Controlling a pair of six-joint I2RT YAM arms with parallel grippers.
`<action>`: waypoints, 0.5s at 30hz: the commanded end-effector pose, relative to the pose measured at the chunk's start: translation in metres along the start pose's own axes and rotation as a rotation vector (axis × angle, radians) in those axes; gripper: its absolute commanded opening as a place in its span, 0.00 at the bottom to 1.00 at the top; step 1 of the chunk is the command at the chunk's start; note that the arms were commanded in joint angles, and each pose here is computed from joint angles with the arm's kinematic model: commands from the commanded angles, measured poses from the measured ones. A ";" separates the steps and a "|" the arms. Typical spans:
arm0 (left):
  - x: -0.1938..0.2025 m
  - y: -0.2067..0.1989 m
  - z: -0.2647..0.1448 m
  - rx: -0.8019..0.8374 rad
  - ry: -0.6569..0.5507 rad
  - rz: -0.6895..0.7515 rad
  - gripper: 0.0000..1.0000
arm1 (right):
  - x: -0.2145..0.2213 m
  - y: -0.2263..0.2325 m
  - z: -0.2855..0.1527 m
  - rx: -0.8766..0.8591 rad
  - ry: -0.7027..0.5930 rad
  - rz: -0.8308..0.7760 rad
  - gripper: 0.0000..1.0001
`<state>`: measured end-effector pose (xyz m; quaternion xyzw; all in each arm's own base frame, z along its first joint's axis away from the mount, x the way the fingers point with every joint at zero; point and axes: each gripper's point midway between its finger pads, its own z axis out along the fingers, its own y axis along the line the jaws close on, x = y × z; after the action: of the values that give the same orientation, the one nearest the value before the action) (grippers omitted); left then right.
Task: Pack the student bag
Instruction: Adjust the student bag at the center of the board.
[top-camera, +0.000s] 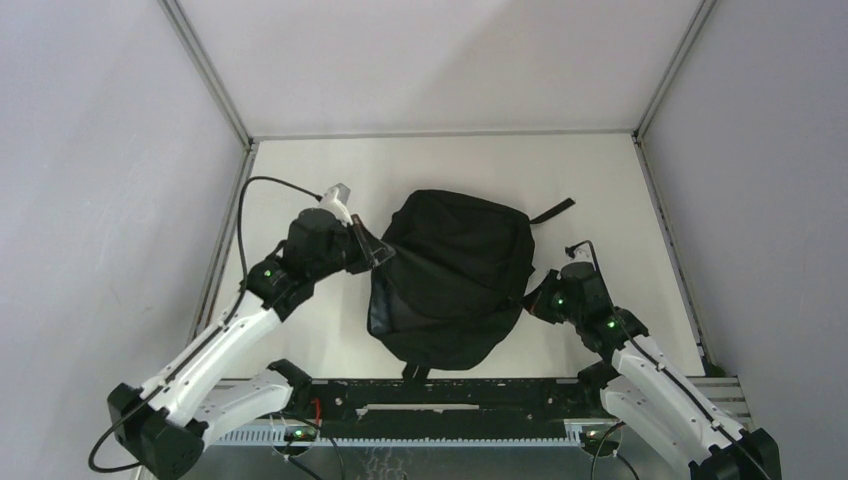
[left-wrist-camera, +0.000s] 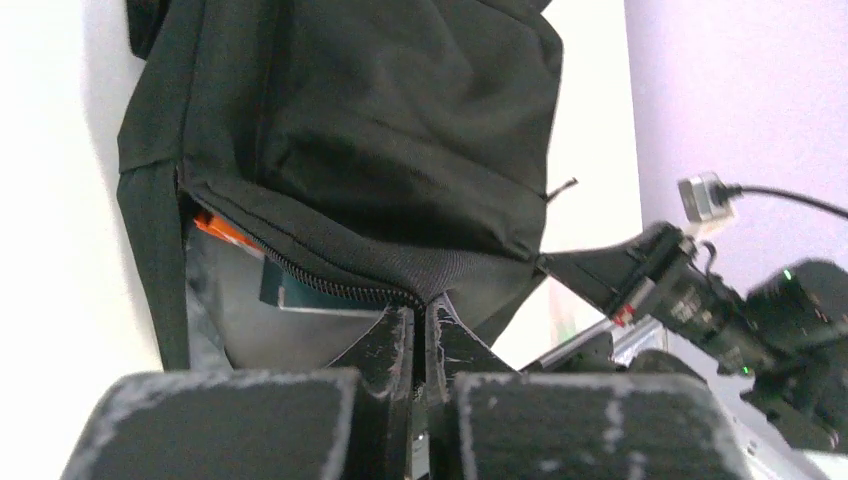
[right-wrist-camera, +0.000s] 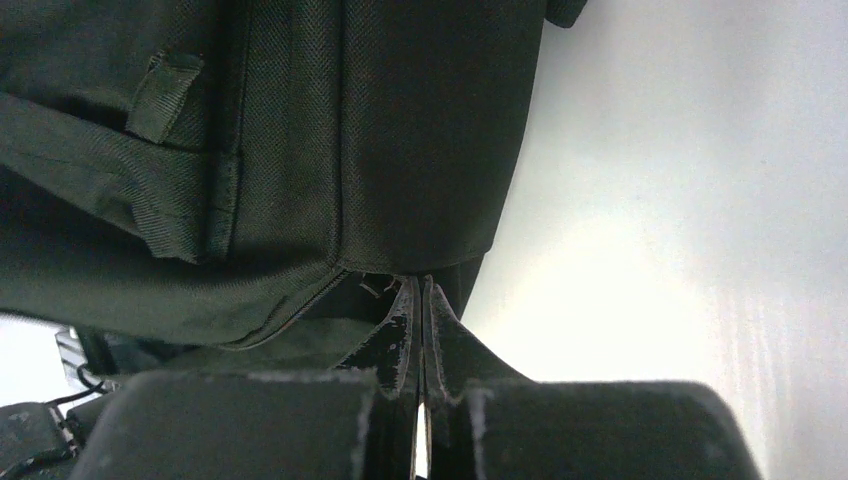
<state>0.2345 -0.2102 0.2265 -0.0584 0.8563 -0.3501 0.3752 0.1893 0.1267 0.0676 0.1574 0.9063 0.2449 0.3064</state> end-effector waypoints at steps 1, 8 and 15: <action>-0.055 -0.007 0.013 0.040 -0.109 -0.031 0.00 | -0.003 0.006 0.003 -0.033 -0.006 -0.044 0.00; -0.112 0.012 0.050 0.004 -0.159 -0.058 0.00 | 0.026 0.042 0.010 -0.133 0.055 -0.044 0.00; -0.134 0.021 0.126 -0.015 -0.067 0.010 0.00 | 0.048 0.084 0.005 -0.209 -0.034 -0.023 0.00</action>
<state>0.3635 -0.2022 0.1993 -0.1105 0.8766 -0.3207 0.3413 0.1625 0.2091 0.0795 0.0727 0.8912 0.3262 0.3066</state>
